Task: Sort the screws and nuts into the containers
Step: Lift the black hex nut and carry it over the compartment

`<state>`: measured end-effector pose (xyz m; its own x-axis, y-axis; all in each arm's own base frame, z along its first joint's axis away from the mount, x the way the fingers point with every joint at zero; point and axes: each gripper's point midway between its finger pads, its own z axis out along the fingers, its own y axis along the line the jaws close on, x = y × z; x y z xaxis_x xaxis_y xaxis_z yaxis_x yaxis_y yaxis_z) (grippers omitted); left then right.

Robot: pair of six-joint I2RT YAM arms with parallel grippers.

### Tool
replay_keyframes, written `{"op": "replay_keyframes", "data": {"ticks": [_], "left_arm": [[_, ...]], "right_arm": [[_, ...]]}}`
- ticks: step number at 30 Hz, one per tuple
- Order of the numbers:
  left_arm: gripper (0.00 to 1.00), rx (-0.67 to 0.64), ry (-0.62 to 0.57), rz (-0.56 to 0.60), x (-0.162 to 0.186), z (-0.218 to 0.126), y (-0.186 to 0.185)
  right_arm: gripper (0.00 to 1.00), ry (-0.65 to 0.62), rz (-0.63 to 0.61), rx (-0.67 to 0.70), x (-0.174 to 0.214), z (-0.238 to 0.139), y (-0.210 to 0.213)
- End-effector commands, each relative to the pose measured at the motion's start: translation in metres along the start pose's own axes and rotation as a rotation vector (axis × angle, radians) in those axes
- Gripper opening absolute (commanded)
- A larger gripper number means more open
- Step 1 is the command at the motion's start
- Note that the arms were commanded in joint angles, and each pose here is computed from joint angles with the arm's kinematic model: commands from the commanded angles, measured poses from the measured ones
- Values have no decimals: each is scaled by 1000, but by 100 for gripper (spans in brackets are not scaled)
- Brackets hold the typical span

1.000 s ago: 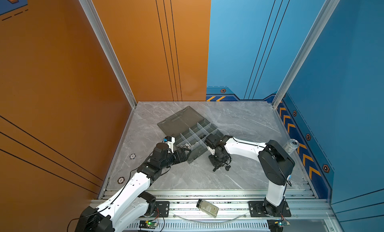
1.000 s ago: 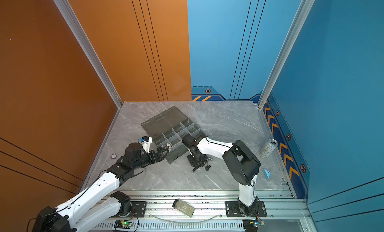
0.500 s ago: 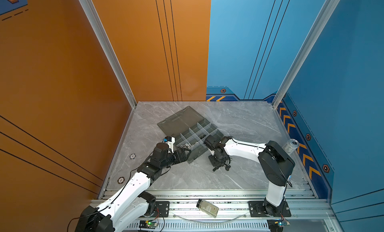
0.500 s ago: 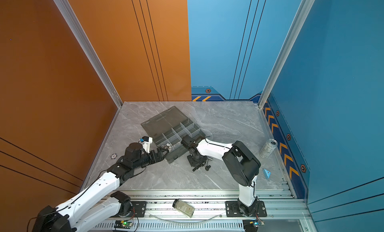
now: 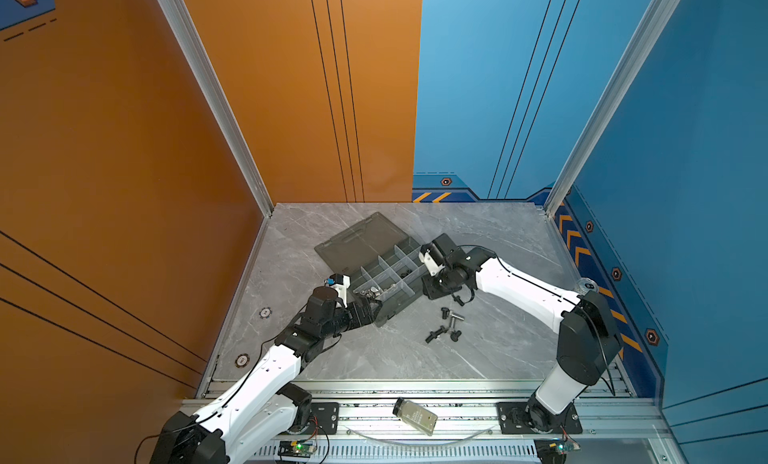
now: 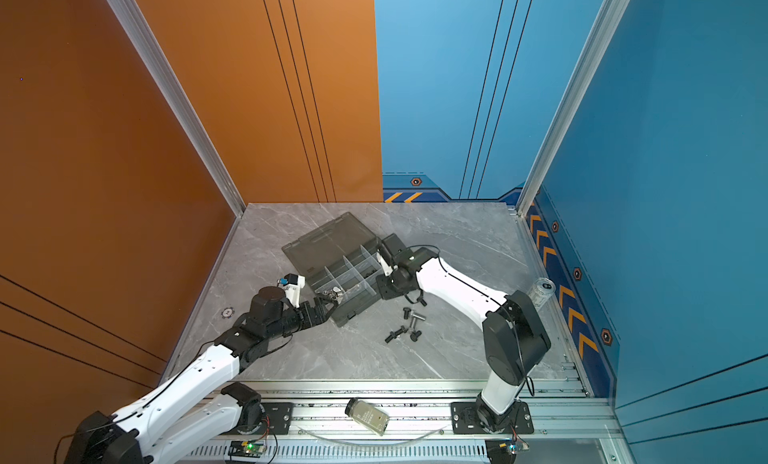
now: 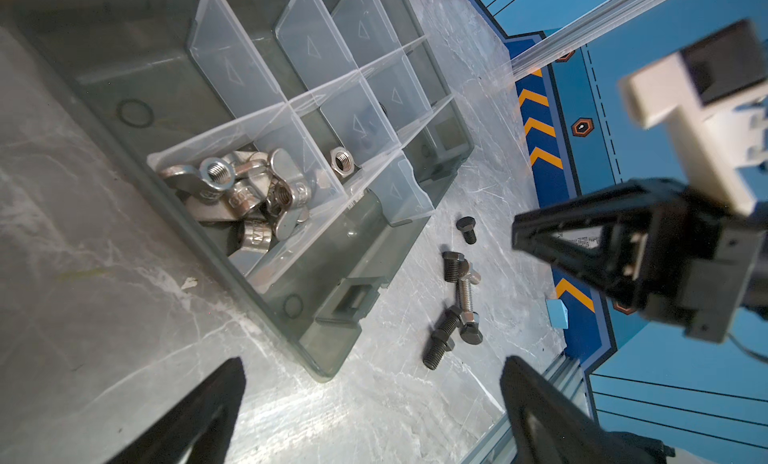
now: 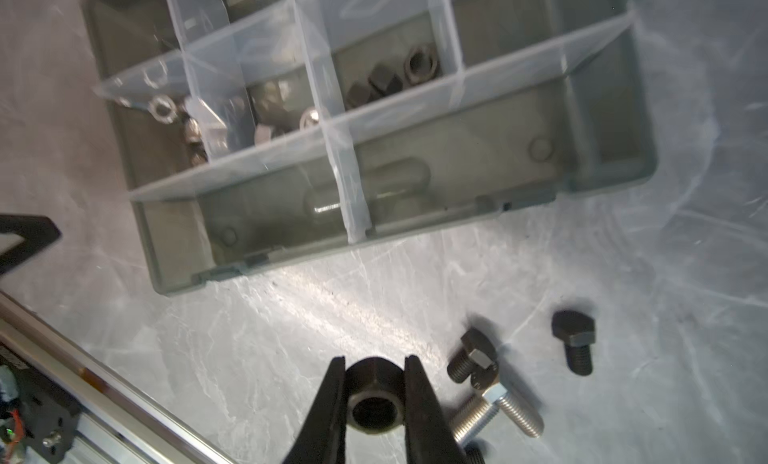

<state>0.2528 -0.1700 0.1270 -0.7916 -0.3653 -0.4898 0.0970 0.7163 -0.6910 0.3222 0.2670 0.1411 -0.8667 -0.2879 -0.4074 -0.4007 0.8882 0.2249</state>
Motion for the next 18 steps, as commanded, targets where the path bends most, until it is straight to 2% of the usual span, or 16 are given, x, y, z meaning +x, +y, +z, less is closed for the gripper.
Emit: {"op": "replay_keyframes", "data": {"ticks": [1, 11, 18], "left_arm": [[98, -13, -1, -8, 2, 1, 4], [98, -4, -4, -4, -1, 0, 0], [98, -2, -1, -5, 0, 0, 0]], "right_arm": [[9, -33, -15, -37, -29, -4, 1], [10, -89, -8, -37, -97, 24, 6], [10, -48, 8, -16, -101, 54, 5]]}}
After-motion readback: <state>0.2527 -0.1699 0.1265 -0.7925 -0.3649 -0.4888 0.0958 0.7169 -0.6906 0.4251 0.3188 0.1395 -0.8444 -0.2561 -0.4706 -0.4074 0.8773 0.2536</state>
